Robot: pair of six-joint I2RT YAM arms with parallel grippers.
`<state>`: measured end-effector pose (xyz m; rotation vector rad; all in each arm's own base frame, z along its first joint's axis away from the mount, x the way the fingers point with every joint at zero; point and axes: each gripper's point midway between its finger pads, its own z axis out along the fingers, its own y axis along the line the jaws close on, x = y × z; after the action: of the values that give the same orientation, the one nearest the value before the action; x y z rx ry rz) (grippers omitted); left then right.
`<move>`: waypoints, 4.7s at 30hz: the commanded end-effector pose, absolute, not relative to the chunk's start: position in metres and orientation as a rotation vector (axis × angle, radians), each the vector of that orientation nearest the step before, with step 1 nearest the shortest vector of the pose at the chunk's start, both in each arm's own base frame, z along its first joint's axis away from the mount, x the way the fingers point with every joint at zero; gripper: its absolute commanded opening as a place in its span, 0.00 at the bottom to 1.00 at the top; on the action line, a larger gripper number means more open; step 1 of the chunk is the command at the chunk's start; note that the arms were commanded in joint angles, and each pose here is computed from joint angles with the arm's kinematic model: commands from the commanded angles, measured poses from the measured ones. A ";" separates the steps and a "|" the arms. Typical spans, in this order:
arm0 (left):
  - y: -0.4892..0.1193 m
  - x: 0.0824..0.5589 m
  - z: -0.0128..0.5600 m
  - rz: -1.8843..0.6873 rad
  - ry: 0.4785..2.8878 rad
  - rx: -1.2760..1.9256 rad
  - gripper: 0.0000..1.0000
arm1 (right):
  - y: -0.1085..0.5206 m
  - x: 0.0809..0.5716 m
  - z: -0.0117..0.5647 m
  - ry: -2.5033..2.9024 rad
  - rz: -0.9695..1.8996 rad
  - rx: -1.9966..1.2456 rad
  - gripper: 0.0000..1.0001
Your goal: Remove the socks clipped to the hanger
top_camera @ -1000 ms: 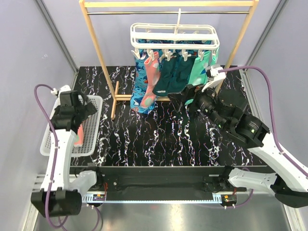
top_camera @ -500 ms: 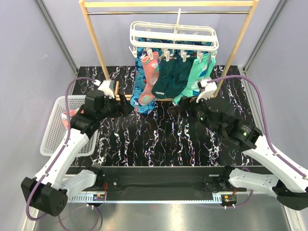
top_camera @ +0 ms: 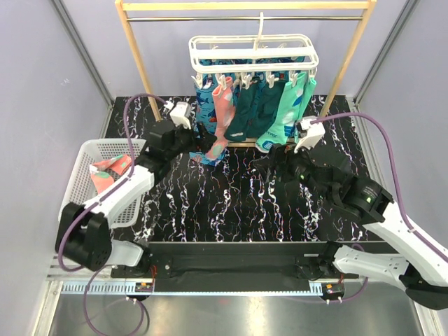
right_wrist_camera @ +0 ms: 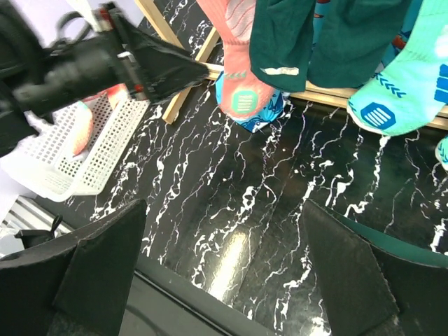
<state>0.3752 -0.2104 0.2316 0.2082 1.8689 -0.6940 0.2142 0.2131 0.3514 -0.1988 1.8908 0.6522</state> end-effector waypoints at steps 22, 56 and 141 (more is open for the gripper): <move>-0.265 0.349 0.272 -0.646 1.663 0.277 0.00 | 0.195 0.240 0.450 1.749 0.573 -0.008 0.93; -0.292 0.265 0.272 -0.360 1.642 0.297 0.00 | 0.297 0.358 0.498 1.599 0.307 -0.075 0.68; -0.043 0.240 0.312 -0.013 1.706 -0.394 0.00 | 0.268 0.279 0.443 1.684 0.520 -0.149 1.00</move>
<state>0.2551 -0.0991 0.2914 -0.2514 1.7386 -0.1453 0.3081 0.2791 0.4166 -0.2149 1.7511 0.3148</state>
